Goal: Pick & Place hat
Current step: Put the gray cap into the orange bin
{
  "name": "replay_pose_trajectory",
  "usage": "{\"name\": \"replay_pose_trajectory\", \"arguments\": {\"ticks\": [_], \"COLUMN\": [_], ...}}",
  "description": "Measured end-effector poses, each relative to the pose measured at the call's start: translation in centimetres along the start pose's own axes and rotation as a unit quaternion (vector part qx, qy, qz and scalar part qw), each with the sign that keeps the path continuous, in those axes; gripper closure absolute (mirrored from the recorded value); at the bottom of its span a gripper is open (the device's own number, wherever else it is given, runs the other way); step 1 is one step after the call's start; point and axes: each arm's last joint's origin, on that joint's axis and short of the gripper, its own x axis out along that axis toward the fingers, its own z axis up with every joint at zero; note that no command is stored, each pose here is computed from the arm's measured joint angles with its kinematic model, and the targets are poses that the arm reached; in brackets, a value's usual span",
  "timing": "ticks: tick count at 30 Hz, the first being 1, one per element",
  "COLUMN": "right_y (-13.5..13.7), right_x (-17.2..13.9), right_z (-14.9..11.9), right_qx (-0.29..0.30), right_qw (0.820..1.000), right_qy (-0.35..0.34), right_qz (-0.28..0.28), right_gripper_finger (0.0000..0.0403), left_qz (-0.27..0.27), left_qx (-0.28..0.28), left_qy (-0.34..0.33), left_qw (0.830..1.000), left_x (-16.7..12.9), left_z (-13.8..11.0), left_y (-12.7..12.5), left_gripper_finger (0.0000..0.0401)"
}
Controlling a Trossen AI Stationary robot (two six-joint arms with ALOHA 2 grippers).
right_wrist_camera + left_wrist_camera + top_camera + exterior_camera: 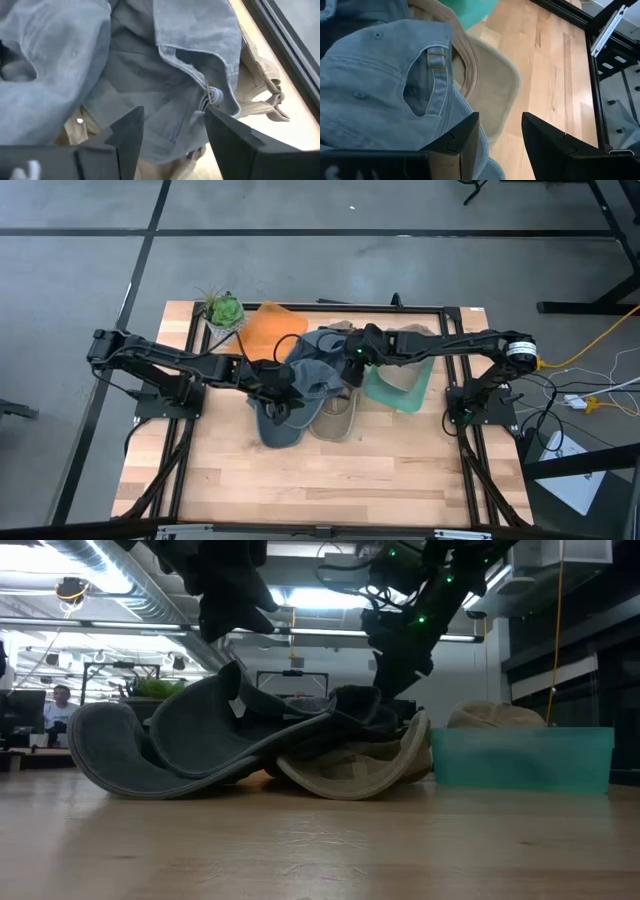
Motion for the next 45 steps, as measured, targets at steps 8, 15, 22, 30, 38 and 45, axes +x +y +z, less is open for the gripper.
{"name": "replay_pose_trajectory", "arguments": {"ticks": [8,15,22,30,38,45], "right_y": [-0.3,-0.6,-2.0,-3.8,-3.5,-3.2], "right_x": [0.0,-1.5,-6.9,-13.4,-13.9,-13.0], "right_z": [-0.2,0.3,1.2,1.4,1.2,0.7], "right_qx": [0.009,0.009,0.019,0.044,0.054,0.081], "right_qw": [0.999,0.998,0.991,0.975,0.975,0.980], "right_qy": [0.004,-0.022,-0.106,-0.216,-0.214,-0.170], "right_qz": [-0.043,-0.055,-0.080,-0.041,0.041,0.058], "right_gripper_finger": [0.0355,0.0395,0.0400,0.0398,0.0353,0.0269], "left_qz": [0.005,0.017,0.011,0.025,0.031,0.032], "left_qx": [0.016,0.020,0.019,0.035,0.030,0.030], "left_qy": [-0.017,-0.037,-0.070,-0.126,-0.157,-0.152], "left_qw": [1.000,0.999,0.997,0.991,0.987,0.987], "left_x": [0.0,-0.1,-0.7,-3.1,-4.5,-4.3], "left_z": [0.3,0.5,1.1,2.2,2.8,2.7], "left_y": [-0.1,-0.1,-0.3,-0.1,0.2,0.2], "left_gripper_finger": [0.0258,0.0258,0.0258,0.0258,0.0258,0.0258]}}
